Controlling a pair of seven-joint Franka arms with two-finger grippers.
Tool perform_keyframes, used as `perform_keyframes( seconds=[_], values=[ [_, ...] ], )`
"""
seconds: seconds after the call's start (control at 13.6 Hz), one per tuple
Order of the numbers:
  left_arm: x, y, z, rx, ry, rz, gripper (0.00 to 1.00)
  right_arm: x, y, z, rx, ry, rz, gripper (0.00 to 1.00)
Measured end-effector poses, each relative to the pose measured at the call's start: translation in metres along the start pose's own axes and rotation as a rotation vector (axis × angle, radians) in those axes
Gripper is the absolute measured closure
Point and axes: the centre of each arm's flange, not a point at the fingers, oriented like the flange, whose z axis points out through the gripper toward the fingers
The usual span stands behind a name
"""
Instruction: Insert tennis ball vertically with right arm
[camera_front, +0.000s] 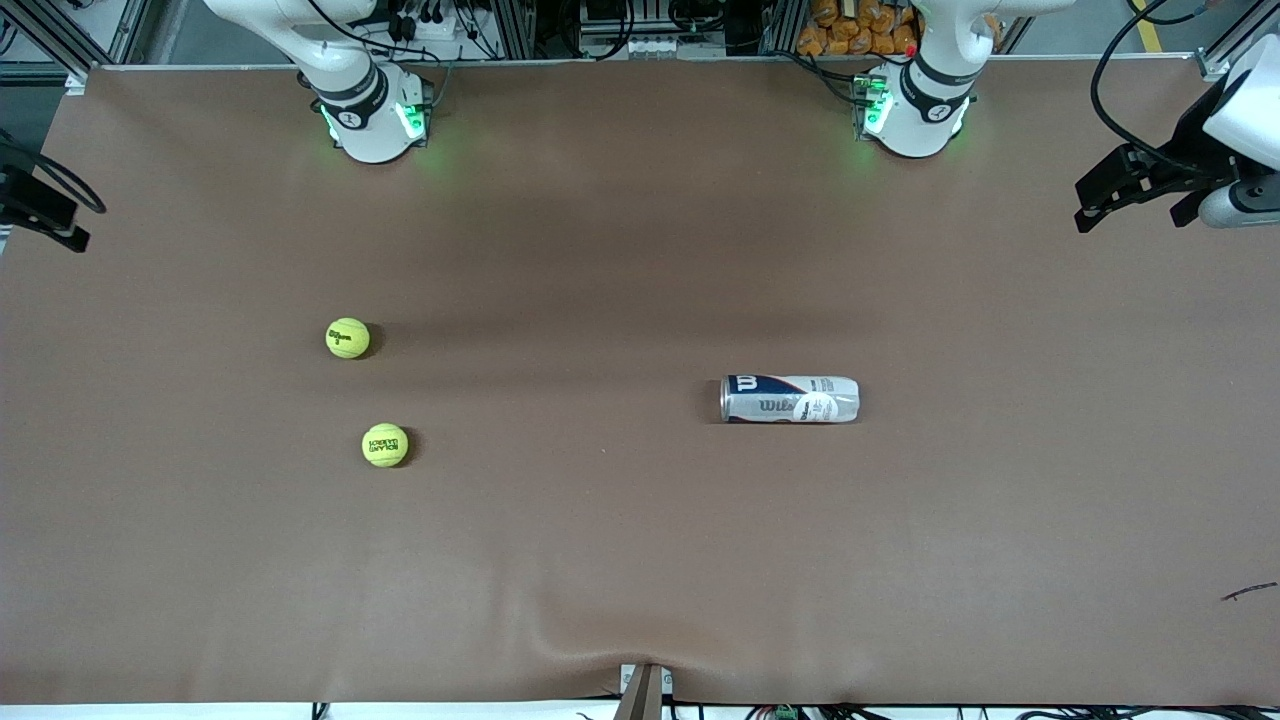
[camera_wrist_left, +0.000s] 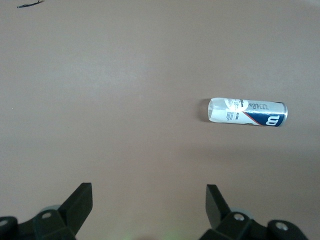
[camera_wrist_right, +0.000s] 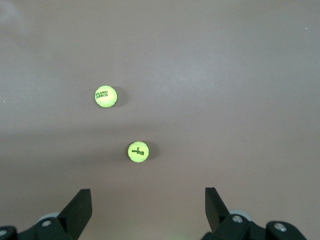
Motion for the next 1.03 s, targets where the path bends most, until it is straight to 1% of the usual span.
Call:
perform_keyframes(
  seconds=[0.15,0.52,0.74,1.03],
  values=[
    [0.000,0.000,0.000,0.000,0.000,0.000,0.00,0.000,0.010,0.000,0.004,0.000,-0.014,0.00],
    [0.000,0.000,0.000,0.000,0.000,0.000,0.00,-0.005,0.004,-0.005,0.005,0.003,-0.030,0.00],
    [0.000,0.000,0.000,0.000,0.000,0.000,0.00,-0.008,0.003,-0.005,0.007,-0.016,-0.009,0.00],
    [0.000,0.000,0.000,0.000,0.000,0.000,0.00,-0.007,-0.009,-0.005,0.007,-0.018,0.000,0.00]
  ],
)
